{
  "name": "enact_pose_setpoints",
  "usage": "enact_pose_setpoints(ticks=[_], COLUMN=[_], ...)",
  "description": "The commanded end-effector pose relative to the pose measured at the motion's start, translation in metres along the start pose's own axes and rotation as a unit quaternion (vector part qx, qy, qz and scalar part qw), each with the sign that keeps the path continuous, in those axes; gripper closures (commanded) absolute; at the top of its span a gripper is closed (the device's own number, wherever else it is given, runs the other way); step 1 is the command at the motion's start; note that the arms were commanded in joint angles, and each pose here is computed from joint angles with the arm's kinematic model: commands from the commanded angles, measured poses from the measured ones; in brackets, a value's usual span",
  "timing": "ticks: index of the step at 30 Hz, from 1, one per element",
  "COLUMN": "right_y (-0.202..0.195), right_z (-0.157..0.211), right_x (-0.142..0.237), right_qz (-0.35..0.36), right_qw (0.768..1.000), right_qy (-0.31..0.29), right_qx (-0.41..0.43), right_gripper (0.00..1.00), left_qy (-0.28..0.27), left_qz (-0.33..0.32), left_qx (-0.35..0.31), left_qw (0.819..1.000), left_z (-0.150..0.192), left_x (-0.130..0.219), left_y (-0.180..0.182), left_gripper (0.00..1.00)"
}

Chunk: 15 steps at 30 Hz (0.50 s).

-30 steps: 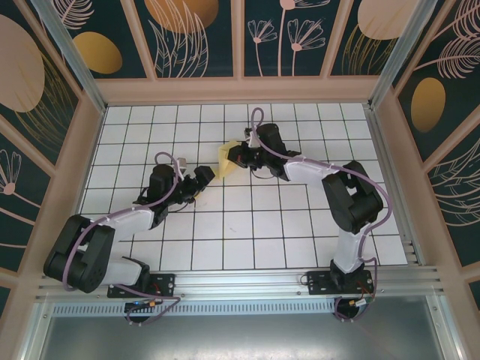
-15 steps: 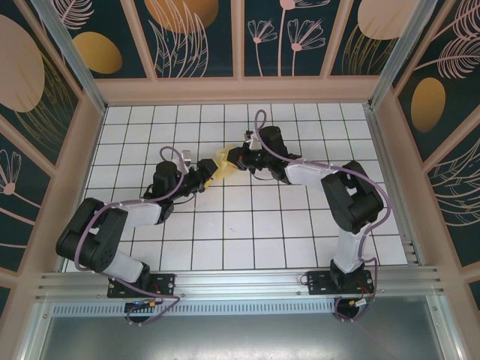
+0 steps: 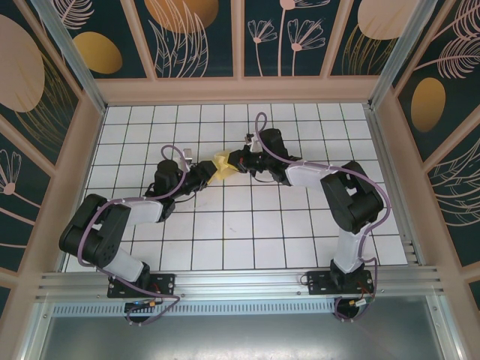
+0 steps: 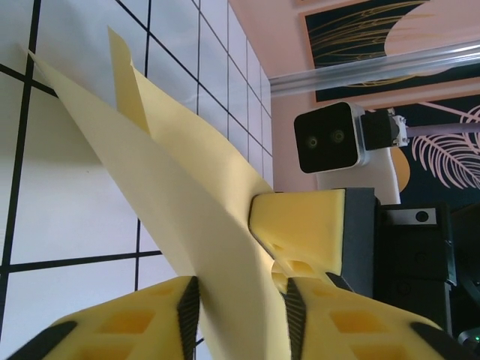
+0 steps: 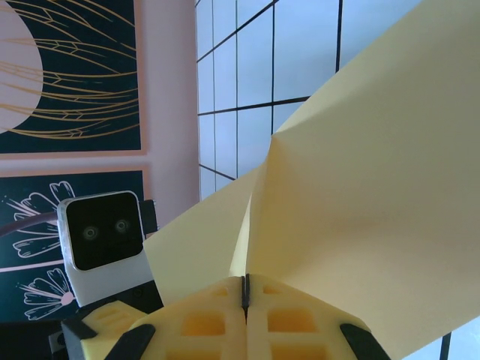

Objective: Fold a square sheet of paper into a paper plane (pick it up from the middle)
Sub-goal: Turn over the paper at the center of the table.

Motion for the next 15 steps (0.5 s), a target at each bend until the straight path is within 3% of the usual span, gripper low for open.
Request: enact_pose_setpoints(ticks=[1,8,15], right_y=[0.005,-0.005,-0.010], right_z=[0.001,-0.005,-0.021], right_x=[0.001,0.008,0.034], right_qz=[-0.012,0.026,0.089], right_qw=[1.000,0.999,0.992], right_qy=[0.005,-0.016,-0.081], right_qx=[0.002,0.013,0.045], right_gripper=[0.93,0.84,0.55], left_qy=[0.008,0.007,0.001], left_qz=[-0.001,-0.029,-0.064], left_qx=[-0.019,-0.030,-0.055], left_qw=[1.000,0.999,0.996], left_z=[-0.002,-0.004,-0.009], left_x=[-0.005,-0.005,-0.004], left_y=[-0.004,0.004,0.011], left_gripper=[0.67,0.85,0.87])
Point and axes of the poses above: each hand's point on the last joint's axis, 136 mm out from that joint toward the fingers, its own x axis back along the fingers, its own y axis along the line the jaws close on, z = x × y, the point moved 2 cm from there along x, back along the fingers, and after that the axes turned 9 degrees about -x, right-handed, at the moved point
